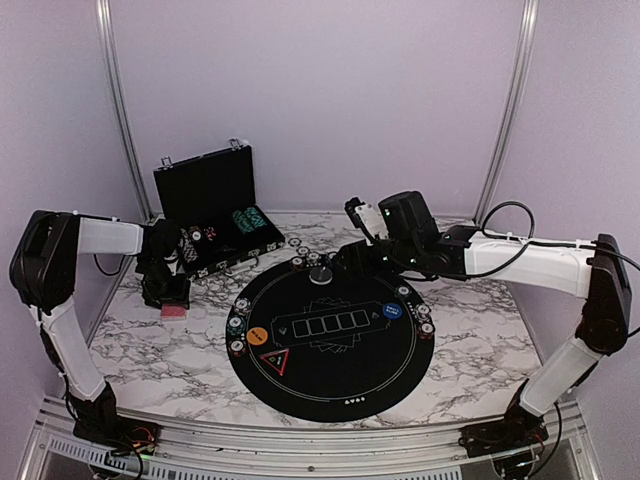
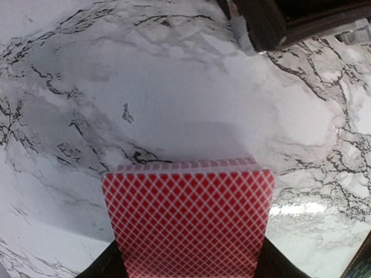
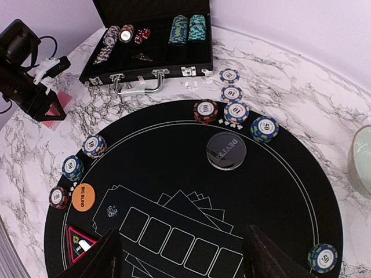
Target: Distribute texas hold em gaming equipment
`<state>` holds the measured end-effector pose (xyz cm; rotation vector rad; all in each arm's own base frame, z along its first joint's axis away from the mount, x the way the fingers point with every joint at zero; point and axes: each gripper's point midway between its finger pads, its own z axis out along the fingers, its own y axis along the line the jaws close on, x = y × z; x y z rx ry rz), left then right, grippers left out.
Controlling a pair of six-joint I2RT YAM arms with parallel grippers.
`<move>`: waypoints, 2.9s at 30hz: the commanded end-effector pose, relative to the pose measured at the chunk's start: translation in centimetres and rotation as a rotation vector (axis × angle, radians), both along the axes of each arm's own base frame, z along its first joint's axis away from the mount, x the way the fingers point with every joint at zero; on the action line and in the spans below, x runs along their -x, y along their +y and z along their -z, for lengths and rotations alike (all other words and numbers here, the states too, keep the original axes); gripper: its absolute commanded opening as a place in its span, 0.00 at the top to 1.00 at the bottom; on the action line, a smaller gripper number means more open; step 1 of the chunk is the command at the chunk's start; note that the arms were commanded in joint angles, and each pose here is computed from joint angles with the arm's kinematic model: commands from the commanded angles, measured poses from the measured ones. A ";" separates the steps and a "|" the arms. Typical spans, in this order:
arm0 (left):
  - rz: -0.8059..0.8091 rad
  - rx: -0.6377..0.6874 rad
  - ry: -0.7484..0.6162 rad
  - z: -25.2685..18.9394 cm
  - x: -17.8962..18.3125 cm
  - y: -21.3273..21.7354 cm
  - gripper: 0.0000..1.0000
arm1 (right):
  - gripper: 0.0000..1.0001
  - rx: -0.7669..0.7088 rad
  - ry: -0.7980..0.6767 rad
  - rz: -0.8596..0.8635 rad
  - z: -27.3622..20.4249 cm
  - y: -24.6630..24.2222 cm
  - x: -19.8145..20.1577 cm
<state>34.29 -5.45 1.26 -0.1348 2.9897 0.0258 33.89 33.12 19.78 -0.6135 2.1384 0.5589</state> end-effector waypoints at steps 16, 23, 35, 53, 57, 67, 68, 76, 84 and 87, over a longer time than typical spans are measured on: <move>0.044 -0.014 0.007 -3.1 2.8 -1.3 0.48 | 0.31 -0.099 0.023 -0.047 -1.8 1.8 -0.1; 0.075 -0.019 -0.022 -5.1 4.0 -2.4 0.48 | 0.31 -0.120 0.048 -0.082 -1.6 3.0 -0.2; 0.275 0.004 -0.025 -8.2 7.0 -8.7 0.48 | 0.31 -0.245 0.153 -0.100 -1.8 4.2 -0.3; 0.645 0.026 -0.036 -12.0 10.0 -19.1 0.46 | 0.32 -0.423 0.454 -0.266 0.1 6.6 2.4; 0.708 0.028 -0.030 -12.0 10.7 -20.7 0.46 | 0.32 -0.462 0.496 -0.285 0.6 7.0 2.9; 0.835 0.049 -0.030 -12.4 11.9 -23.7 0.46 | 0.32 -0.532 0.597 -0.333 2.0 8.1 4.0; 0.842 0.051 -0.028 -12.4 12.0 -23.9 0.46 | 0.33 -0.538 0.606 -0.338 2.1 8.2 4.1; 0.877 0.058 -0.044 -12.9 12.1 -24.7 0.46 | 0.33 -0.567 0.660 -0.362 2.7 9.0 5.1; 0.897 0.086 -0.048 -13.4 12.4 -25.6 0.46 | 0.33 -0.588 0.702 -0.404 3.1 10.4 6.6; 0.900 0.085 -0.053 -13.5 12.3 -25.7 0.46 | 0.33 -0.593 0.714 -0.418 3.2 10.9 7.0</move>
